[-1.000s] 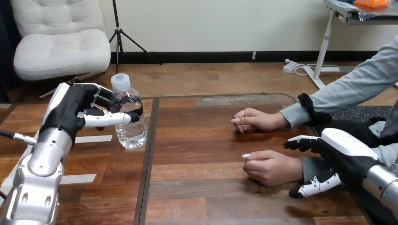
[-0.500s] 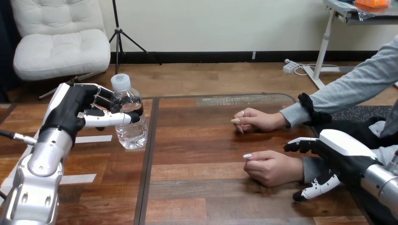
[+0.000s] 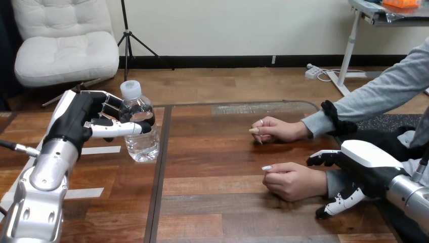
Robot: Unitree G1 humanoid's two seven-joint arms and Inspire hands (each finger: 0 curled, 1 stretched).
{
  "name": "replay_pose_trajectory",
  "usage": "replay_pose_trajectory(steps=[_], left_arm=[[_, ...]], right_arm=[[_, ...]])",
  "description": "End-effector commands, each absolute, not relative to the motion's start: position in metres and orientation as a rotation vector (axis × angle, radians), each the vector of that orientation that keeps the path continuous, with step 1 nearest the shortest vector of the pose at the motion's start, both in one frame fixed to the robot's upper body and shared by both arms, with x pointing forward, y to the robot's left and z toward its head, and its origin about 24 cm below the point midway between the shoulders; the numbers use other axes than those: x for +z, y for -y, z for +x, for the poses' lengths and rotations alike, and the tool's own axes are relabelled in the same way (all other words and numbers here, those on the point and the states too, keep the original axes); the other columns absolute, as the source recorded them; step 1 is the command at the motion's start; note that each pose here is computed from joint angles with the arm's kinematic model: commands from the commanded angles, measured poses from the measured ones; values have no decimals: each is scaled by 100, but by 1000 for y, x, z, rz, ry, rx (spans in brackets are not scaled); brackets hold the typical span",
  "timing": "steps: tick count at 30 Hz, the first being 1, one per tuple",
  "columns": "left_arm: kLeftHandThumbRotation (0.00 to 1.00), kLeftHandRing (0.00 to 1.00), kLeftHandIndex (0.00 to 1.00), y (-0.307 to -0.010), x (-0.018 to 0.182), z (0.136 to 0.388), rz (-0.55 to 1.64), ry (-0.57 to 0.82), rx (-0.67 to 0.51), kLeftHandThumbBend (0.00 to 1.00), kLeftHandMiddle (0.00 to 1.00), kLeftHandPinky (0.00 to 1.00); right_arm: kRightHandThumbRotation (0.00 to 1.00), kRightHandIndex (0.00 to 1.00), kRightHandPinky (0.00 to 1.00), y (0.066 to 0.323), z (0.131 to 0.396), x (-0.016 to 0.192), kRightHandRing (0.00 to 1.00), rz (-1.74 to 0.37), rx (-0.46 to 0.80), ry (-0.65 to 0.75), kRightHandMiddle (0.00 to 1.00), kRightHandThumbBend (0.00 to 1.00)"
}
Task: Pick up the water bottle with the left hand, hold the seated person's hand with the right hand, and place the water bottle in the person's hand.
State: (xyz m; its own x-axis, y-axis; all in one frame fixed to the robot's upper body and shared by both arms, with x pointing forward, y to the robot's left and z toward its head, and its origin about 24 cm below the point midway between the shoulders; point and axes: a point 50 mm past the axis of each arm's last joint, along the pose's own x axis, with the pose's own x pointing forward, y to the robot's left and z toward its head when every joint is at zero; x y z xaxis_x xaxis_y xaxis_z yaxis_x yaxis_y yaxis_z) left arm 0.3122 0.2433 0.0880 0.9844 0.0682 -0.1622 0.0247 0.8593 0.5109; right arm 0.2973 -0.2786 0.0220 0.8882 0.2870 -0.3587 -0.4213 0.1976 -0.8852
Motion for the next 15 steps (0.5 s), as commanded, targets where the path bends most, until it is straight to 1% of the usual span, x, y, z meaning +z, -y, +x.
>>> replay_pose_trajectory(steps=[1,12,15], left_arm=[[0,38,43,-245,125,316,565,-34,47,64,43,32],[0,38,43,-245,125,315,570,-33,48,64,43,32],[0,39,43,-245,126,315,572,-34,49,64,44,33]], right_arm=[[27,80,81,280,319,52,82,-1341,429,-42,83,100],[26,79,79,279,323,53,80,-1367,424,-30,81,100],[29,79,79,279,324,54,80,-1385,429,-39,81,100]])
